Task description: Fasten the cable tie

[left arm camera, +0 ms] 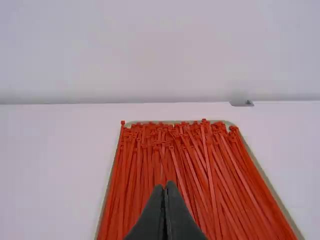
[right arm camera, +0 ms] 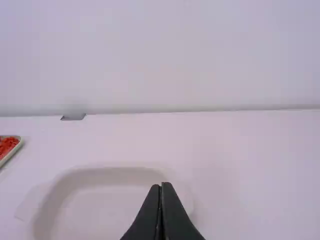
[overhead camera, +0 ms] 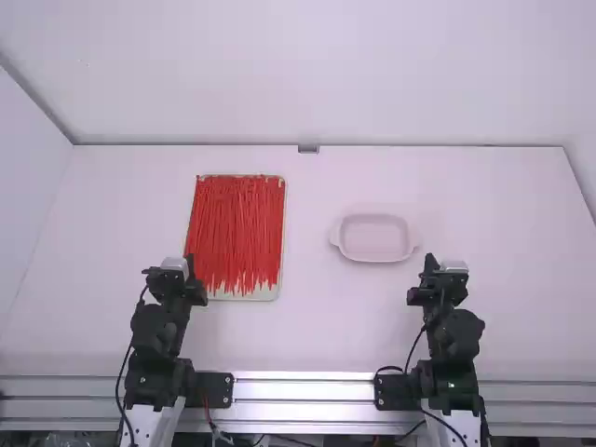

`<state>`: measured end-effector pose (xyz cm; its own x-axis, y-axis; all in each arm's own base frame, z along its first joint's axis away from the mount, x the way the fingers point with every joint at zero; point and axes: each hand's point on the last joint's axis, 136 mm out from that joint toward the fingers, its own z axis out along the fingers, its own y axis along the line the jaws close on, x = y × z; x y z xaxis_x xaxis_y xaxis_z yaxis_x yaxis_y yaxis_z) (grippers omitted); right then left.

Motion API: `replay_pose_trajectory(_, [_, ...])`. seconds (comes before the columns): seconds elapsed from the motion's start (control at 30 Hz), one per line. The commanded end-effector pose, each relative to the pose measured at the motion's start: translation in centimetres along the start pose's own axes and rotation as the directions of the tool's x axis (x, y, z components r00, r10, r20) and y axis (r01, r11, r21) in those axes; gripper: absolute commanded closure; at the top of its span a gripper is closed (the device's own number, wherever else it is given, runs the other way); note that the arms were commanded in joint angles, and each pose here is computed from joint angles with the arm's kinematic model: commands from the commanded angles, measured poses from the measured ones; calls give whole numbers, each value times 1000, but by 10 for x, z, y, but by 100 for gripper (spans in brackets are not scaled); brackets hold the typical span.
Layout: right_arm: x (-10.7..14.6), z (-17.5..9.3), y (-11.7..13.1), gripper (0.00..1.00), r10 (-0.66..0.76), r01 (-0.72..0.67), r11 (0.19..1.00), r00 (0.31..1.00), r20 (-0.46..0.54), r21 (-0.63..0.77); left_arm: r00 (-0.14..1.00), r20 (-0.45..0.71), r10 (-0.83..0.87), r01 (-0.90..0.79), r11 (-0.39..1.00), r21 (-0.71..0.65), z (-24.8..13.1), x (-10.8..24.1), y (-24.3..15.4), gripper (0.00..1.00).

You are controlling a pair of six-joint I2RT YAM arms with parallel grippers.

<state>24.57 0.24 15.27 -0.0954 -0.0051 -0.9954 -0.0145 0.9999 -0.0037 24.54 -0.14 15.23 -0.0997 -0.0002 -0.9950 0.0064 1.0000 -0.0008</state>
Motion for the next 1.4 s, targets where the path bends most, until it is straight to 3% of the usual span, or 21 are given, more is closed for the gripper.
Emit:
replay_pose_trajectory(0.0, [0, 0, 0, 100, 0, 0, 1000, 1000, 0, -1, 1000, 0, 0, 0, 1000, 0, 0, 0, 0, 100])
replay_pose_trajectory(0.53, [-7, 3, 5, 89, 16, -17, 1000, 999, -43, -23, 998, -63, -1, 4, 999, 43, 0, -12, -7, 89])
replay_pose_trajectory(1.37, [-26, 28, 46, 44, 41, -77, 986, 972, -233, -146, 928, -372, -18, 98, 976, 197, 28, -36, -34, 44])
